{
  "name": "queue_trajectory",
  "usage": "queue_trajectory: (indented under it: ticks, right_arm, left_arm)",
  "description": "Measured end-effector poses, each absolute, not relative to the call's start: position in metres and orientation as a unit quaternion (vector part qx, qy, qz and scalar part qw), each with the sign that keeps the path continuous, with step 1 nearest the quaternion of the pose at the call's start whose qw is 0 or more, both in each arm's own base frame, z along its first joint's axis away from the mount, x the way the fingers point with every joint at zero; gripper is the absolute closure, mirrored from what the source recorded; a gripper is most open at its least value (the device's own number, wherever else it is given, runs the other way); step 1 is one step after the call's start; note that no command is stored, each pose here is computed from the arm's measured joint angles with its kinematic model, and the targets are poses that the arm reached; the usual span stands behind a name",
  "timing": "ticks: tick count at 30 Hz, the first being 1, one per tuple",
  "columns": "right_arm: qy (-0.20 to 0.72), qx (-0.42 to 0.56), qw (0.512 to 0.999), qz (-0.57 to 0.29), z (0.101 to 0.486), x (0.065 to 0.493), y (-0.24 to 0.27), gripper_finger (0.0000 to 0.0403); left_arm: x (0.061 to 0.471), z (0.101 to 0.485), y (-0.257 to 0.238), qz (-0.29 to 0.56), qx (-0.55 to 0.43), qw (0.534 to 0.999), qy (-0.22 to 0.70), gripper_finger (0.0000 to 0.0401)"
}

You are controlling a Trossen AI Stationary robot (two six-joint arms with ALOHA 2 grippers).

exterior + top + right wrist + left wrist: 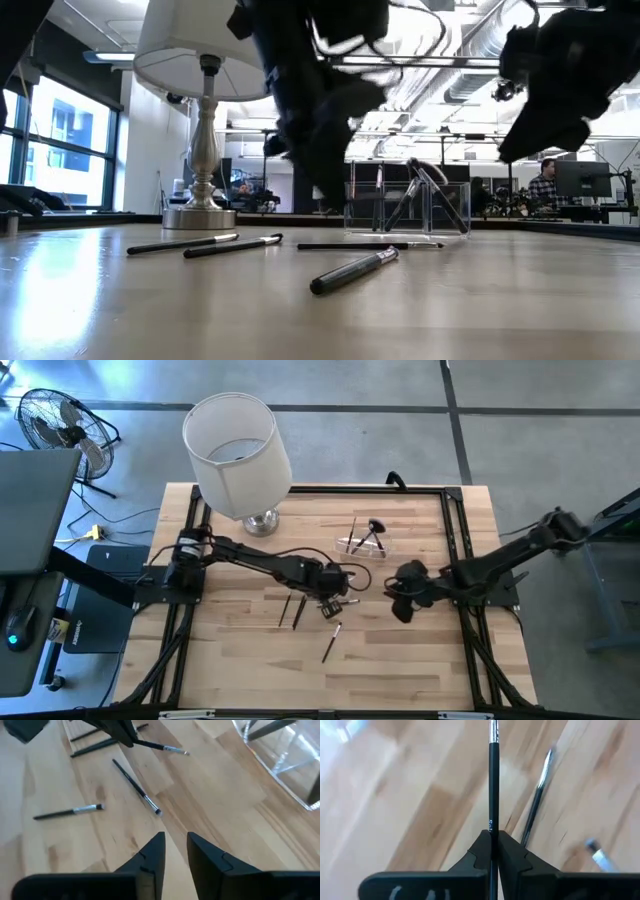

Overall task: Pick & Place Makeup Supplies
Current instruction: Put the makeup brush into the transparent organizer

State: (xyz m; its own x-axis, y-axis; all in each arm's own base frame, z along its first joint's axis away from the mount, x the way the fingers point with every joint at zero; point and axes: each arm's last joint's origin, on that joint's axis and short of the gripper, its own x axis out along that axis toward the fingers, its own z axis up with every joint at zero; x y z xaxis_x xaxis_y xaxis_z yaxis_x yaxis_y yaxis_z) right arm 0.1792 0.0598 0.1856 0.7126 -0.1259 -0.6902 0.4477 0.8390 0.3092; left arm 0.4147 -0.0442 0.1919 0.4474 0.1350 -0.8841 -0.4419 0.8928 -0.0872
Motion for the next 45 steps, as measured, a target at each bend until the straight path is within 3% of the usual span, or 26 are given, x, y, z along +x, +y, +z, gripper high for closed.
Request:
queue_trajectory:
  ticks: [7,15,25,29,36,41,45]
  right_arm:
    - [0.306,0.258,0.904,-0.151,0.2,0.167,0.063,0.0359]
    - [0.263,0.272,0.915,-0.138,0.212,0.164,0.063,0.0398]
    - [0.179,0.259,0.938,-0.146,0.231,0.158,0.058,0.04]
    - [0.134,0.257,0.947,-0.141,0.243,0.15,0.059,0.0399]
    - [0.143,0.249,0.947,-0.142,0.241,0.131,0.07,0.04]
    - [0.14,0.245,0.949,-0.14,0.24,0.132,0.076,0.0398]
    - [0.128,0.237,0.952,-0.145,0.239,0.14,0.078,0.039]
  left_arm:
    - [0.41,0.236,-0.041,0.184,-0.16,0.877,0.414,0.0396]
    - [0.408,0.297,-0.034,0.155,-0.161,0.94,0.257,0.0396]
    - [0.413,0.32,-0.032,0.083,-0.162,0.967,0.177,0.0396]
    - [0.412,0.317,-0.033,0.087,-0.162,0.964,0.193,0.0396]
    - [0.403,0.307,-0.041,0.126,-0.137,0.954,0.236,0.0396]
    - [0.388,0.276,-0.059,0.128,-0.141,0.951,0.245,0.0396]
    - [0.369,0.261,-0.06,0.112,-0.188,0.961,0.171,0.0396]
